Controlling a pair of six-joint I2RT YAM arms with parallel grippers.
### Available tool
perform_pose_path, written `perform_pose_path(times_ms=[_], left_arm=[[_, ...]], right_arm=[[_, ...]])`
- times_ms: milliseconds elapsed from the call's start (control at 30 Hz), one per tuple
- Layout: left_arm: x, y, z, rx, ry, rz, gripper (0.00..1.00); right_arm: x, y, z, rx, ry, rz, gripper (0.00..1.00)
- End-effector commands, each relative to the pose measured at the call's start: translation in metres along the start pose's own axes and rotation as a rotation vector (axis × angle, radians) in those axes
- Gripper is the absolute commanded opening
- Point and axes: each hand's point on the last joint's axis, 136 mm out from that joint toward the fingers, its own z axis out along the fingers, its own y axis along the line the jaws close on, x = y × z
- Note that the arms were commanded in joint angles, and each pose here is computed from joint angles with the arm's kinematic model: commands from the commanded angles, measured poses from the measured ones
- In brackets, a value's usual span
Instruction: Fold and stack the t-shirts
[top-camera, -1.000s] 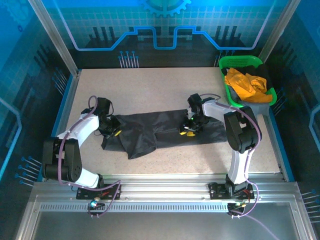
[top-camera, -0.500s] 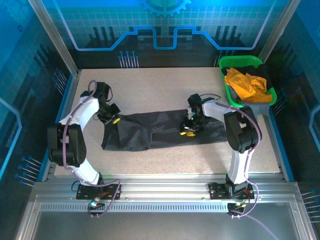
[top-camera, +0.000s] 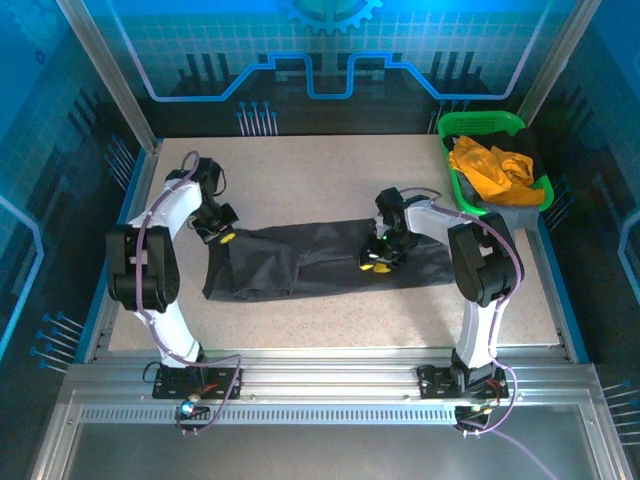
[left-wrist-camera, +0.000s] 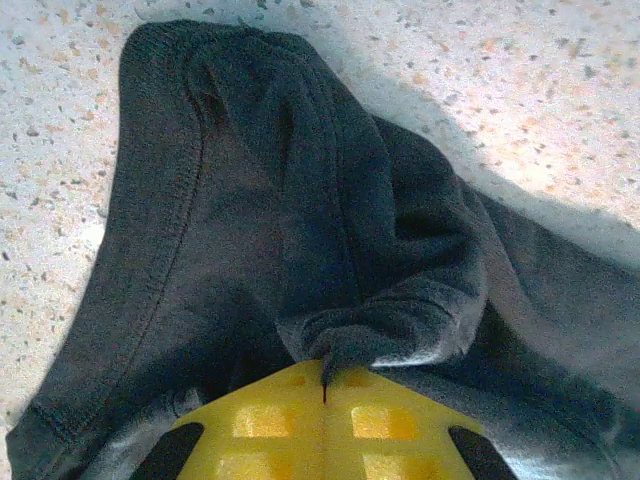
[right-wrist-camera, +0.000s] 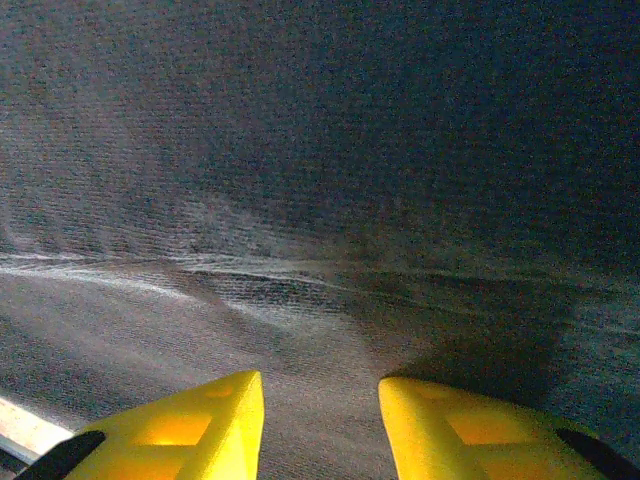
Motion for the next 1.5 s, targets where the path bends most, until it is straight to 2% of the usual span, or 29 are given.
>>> perform_pose_path(times_ms=[0,167,400,467,567,633,733,800,933,1033,1200,1467], left_arm=[[-0.008,0.017,0.004,-0.082,-0.015,0.017,0.0],[-0.018,0.024,0.012,-0.104,-0.06,0.03,0.0],[-0.009,0.037,0.032,-0.158,-0.001,-0.001,0.01],[-0.009,0.041,0.03,-0.169,-0.017,-0.012,0.09],[-0.011,0.044,0.022,-0.162,-0.054,-0.029,0.14],[-0.013,0.048,0.013,-0.162,-0.076,-0.052,0.24],[-0.016,0.054,-0.01,-0.162,-0.14,-0.095,0.28],[-0.014,0.051,-0.029,-0.117,-0.184,-0.134,0.28],[0.023,0.023,-0.037,0.054,-0.122,-0.226,0.22],[0.061,-0.008,-0.019,0.141,-0.036,-0.236,0.16],[0.109,-0.02,0.019,0.103,0.104,-0.254,0.07],[0.15,-0.006,0.061,0.087,0.213,-0.288,0.07]], right_arm=[[0.025,-0.049,0.019,0.171,0.099,0.087,0.39],[0.026,-0.05,0.02,0.176,0.1,0.09,0.39],[0.025,-0.048,0.015,0.169,0.084,0.085,0.39],[0.024,-0.047,0.012,0.168,0.072,0.08,0.39],[0.023,-0.044,0.006,0.164,0.059,0.075,0.39],[0.023,-0.042,0.001,0.163,0.047,0.066,0.39],[0.021,-0.038,-0.011,0.155,0.012,0.046,0.39],[0.018,-0.033,-0.024,0.14,-0.034,0.031,0.39],[0.0,-0.024,-0.051,0.089,-0.138,0.015,0.39],[-0.019,-0.02,-0.062,0.038,-0.18,0.02,0.37],[-0.039,-0.01,-0.06,-0.001,-0.167,0.012,0.35],[-0.037,-0.002,-0.045,0.001,-0.14,0.011,0.35]])
